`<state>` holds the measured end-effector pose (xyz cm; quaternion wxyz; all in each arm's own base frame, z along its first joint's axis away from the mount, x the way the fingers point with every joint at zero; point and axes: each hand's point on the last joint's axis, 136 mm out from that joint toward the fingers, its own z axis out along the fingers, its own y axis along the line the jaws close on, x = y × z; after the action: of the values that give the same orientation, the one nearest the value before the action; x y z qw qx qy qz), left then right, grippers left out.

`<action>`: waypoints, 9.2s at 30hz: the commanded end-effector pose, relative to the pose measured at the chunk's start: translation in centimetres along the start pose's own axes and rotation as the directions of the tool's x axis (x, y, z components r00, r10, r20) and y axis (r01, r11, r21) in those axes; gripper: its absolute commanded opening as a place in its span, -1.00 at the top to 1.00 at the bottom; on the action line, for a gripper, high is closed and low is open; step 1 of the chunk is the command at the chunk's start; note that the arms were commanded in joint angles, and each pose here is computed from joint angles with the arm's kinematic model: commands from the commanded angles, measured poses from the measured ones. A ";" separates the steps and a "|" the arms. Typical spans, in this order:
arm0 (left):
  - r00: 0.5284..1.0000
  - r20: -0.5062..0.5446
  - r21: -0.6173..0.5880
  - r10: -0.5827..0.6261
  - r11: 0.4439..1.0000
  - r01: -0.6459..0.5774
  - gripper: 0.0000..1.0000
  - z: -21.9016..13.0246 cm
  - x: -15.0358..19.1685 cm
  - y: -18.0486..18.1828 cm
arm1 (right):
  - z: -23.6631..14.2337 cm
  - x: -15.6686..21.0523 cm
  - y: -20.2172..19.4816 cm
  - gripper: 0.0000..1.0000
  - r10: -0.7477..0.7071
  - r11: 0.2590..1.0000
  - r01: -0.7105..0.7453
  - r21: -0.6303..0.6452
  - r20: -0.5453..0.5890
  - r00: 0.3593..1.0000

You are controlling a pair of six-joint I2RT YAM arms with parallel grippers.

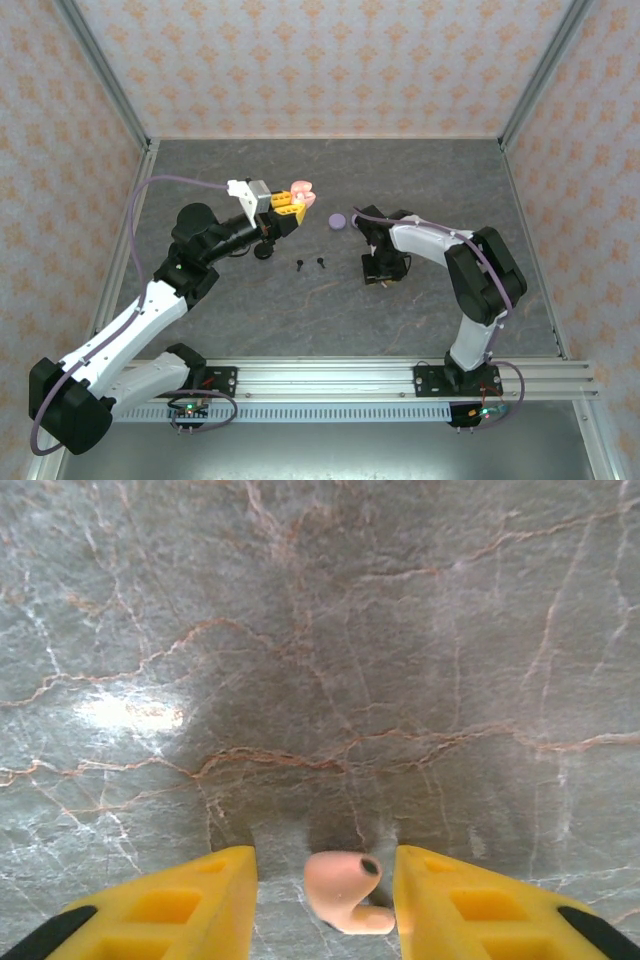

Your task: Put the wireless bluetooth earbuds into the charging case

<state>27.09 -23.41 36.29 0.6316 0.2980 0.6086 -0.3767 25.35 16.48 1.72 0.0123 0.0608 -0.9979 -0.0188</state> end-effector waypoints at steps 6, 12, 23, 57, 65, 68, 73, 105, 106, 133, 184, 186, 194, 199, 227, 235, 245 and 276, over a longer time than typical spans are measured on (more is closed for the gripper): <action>0.999 0.027 -0.010 0.023 1.000 -0.023 1.00 -0.1 -1.3 -0.1 | -1.0 0.4 -0.9 0.19 -0.020 0.998 0.020 0.063 0.005 1.000; 0.999 0.023 -0.010 0.024 1.000 -0.023 1.00 -0.1 -1.3 -0.2 | -1.0 -0.5 -0.9 0.19 -0.059 0.994 0.059 0.093 -0.001 0.998; 0.999 0.020 -0.015 0.026 1.000 -0.026 1.00 -0.3 -1.3 -0.2 | 0.5 0.0 -0.7 0.32 -0.070 0.993 0.073 0.094 -0.038 0.997; 0.998 0.044 0.013 0.041 0.999 -0.041 1.00 1.8 -1.3 0.1 | -30.7 -5.8 8.0 0.58 0.387 0.736 0.125 -0.666 0.565 0.729; 0.997 0.049 0.029 0.063 0.997 -0.065 1.00 3.3 -1.0 0.3 | -38.6 -5.5 10.7 0.58 0.537 0.510 0.224 -0.831 0.511 0.672; 0.996 0.053 0.042 0.068 0.997 -0.070 1.00 3.9 -0.8 0.2 | -39.9 -5.0 12.1 0.58 0.527 0.479 0.260 -0.839 0.511 0.679; 0.997 0.051 0.059 0.065 0.996 -0.068 1.00 4.7 -0.7 0.1 | -40.1 -4.8 13.7 0.58 0.502 0.463 0.282 -0.840 0.511 0.698; 0.996 0.069 0.042 0.064 0.997 -0.067 1.00 4.8 -1.2 0.3 | -36.3 -4.2 12.9 0.58 0.488 0.527 0.197 -0.827 0.484 0.726; 0.996 0.069 0.042 0.063 0.997 -0.066 1.00 4.8 -1.2 0.3 | -36.3 -4.1 12.9 0.57 0.489 0.527 0.196 -0.827 0.484 0.726; 0.993 0.101 0.041 0.062 0.997 -0.066 1.00 4.9 -2.0 0.2 | -34.6 -4.0 12.9 0.52 0.485 0.534 0.154 -0.831 0.450 0.749; 0.985 0.139 0.045 0.104 0.993 -0.111 1.00 5.0 -2.5 -0.2 | -39.2 -3.4 12.0 0.60 0.645 0.220 0.114 -0.969 0.232 0.728; 0.985 0.139 0.044 0.103 0.993 -0.110 1.00 5.1 -2.5 -0.1 | -39.2 -3.3 12.0 0.60 0.644 0.220 0.116 -0.968 0.234 0.728; 0.984 0.148 0.052 0.096 0.993 -0.105 1.00 5.3 -2.7 -0.2 | -38.6 -3.3 12.1 0.60 0.641 0.220 0.099 -0.971 0.220 0.735; 0.984 0.149 0.053 0.098 0.993 -0.107 1.00 5.1 -2.9 -0.3 | -38.5 -3.5 12.3 0.60 0.636 0.212 0.097 -0.972 0.212 0.742; 0.982 0.153 0.057 0.111 0.991 -0.121 1.00 4.7 -3.4 -0.7 | -35.4 -4.1 12.0 0.53 0.644 0.269 0.003 -0.963 0.183 0.743; 0.984 0.145 0.061 0.102 0.992 -0.112 1.00 4.7 -3.1 -0.7 | -35.3 -4.7 12.2 0.50 0.637 0.275 0.006 -0.961 0.187 0.748; 0.985 0.141 0.060 0.101 0.992 -0.110 1.00 4.7 -3.0 -0.7 | -35.0 -4.9 12.3 0.47 0.633 0.282 0.000 -0.960 0.185 0.752; 0.988 0.104 0.016 0.112 0.993 -0.114 1.00 4.4 -2.1 0.0 | -33.9 -4.8 8.7 0.22 0.637 0.469 -0.026 -0.883 0.318 0.702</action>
<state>30.38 -27.45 35.89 0.6457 0.3175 0.5829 -0.3775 30.00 25.75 34.96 -0.2565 -0.1753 -0.7937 -0.5230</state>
